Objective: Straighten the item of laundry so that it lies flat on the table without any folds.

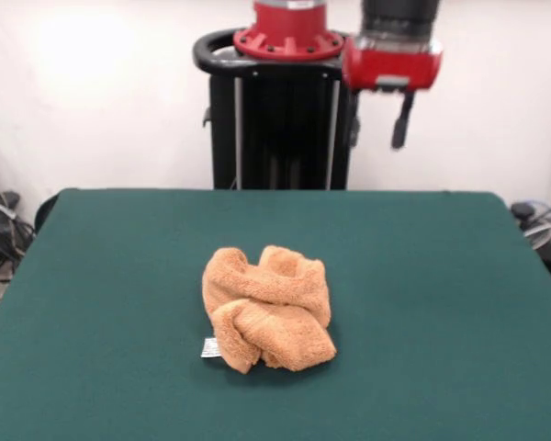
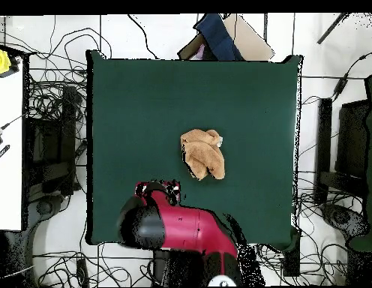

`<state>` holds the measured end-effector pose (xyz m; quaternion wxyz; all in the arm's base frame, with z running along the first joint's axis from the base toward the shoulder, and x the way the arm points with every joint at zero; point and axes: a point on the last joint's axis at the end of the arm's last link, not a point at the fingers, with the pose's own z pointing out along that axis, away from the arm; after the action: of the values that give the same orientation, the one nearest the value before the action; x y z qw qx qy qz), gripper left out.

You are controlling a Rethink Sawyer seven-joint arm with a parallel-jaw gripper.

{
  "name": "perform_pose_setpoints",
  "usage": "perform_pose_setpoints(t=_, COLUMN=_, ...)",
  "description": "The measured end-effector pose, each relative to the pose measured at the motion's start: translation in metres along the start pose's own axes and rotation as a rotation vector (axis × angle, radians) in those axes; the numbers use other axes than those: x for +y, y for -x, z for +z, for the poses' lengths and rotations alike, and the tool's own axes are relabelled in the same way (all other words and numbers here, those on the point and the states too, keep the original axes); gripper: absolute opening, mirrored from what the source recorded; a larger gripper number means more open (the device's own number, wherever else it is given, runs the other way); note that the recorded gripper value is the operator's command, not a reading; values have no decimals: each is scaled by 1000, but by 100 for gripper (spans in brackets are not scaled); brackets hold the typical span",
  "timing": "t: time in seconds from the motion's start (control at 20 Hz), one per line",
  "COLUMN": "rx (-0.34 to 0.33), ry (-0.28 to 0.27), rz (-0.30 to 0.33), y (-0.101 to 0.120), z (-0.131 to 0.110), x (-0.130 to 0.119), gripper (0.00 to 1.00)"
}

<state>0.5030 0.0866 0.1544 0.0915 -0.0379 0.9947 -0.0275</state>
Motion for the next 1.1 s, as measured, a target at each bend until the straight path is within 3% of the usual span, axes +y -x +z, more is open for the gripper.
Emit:
perform_pose_setpoints(t=0.35, rx=-97, ry=-25, rz=21, y=17, z=68, x=-29, gripper=100)
perform_pose_setpoints(t=0.65, rx=-82, ry=-22, rz=32, y=16, z=115, x=-36, gripper=100)
perform_pose_setpoints(t=1.1, rx=-58, ry=-27, rz=7, y=5, z=164, x=-39, gripper=100)
